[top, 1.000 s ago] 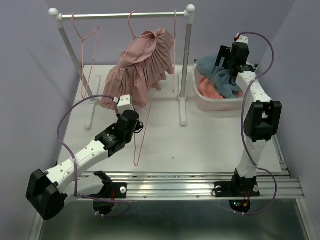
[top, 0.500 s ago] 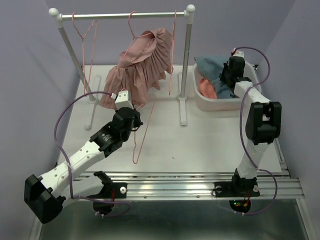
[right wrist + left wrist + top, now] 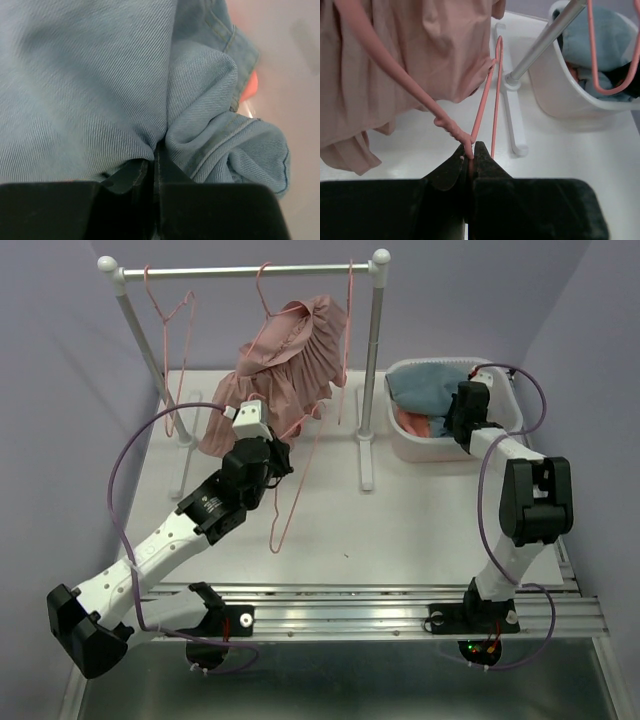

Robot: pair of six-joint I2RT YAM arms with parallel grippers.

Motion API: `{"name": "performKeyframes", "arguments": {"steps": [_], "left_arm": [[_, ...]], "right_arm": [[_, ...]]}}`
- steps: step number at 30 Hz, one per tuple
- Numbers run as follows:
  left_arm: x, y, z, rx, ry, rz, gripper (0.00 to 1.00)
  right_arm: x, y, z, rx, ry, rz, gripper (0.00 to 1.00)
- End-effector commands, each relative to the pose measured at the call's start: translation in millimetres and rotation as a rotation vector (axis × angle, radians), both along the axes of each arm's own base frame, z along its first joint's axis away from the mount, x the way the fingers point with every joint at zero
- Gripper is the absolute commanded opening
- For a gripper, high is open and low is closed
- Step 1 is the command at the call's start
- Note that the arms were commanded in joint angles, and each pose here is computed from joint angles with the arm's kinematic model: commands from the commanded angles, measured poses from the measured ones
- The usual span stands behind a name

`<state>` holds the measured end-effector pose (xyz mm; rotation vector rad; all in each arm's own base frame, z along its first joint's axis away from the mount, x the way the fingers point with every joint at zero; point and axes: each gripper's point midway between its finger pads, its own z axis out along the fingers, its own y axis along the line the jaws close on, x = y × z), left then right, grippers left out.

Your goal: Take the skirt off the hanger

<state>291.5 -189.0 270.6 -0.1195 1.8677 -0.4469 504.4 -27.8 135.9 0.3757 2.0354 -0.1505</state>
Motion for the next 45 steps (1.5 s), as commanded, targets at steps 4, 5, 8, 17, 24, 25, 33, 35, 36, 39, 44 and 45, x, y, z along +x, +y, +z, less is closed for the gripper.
{"name": "performKeyframes", "arguments": {"steps": [4, 5, 8, 17, 24, 25, 33, 35, 36, 39, 44, 45], "left_arm": [[19.6, -4.3, 77.5, -0.036, -0.164, 0.038, 0.0], [22.1, -5.3, 82.8, -0.031, -0.173, 0.041, 0.0], [31.1, -9.4, 103.9, -0.005, -0.214, 0.044, 0.0], [53.3, -12.6, 150.7, 0.111, -0.31, 0.078, 0.0], [71.1, -23.8, 181.0, 0.211, -0.381, 0.066, 0.0], [76.1, -26.7, 185.9, 0.225, -0.401, 0.067, 0.0], [99.9, -32.1, 229.2, 0.281, -0.494, 0.144, 0.0], [103.8, -25.7, 249.9, 0.302, -0.524, 0.196, 0.0], [107.0, -25.3, 254.1, 0.308, -0.53, 0.215, 0.0], [118.6, -27.6, 268.0, 0.342, -0.556, 0.252, 0.0], [138.2, -41.5, 280.3, 0.373, -0.594, 0.271, 0.0], [146.0, -45.4, 276.5, 0.382, -0.596, 0.282, 0.0]], "right_arm": [[3.9, -23.3, -78.1, -0.019, 0.217, -0.099, 0.01], [5.2, -22.9, -76.4, -0.017, 0.214, -0.098, 0.05], [8.3, -19.9, -56.4, -0.009, 0.167, -0.078, 0.43], [1.8, -5.4, 65.4, 0.018, -0.051, 0.016, 1.0], [-22.2, 4.3, 124.8, 0.075, -0.181, 0.042, 1.0], [-25.0, 5.8, 129.9, 0.077, -0.192, 0.051, 1.0], [-66.1, 11.5, 180.8, 0.087, -0.319, 0.086, 1.0], [-73.6, 10.3, 187.8, 0.093, -0.352, 0.075, 1.0], [-77.4, 9.7, 189.6, 0.09, -0.364, 0.073, 1.0], [-90.9, 11.2, 191.9, 0.08, -0.393, 0.091, 1.0], [-101.4, 4.5, 198.8, 0.067, -0.419, 0.055, 1.0], [-102.7, 4.8, 200.3, 0.069, -0.421, 0.056, 1.0]]}}
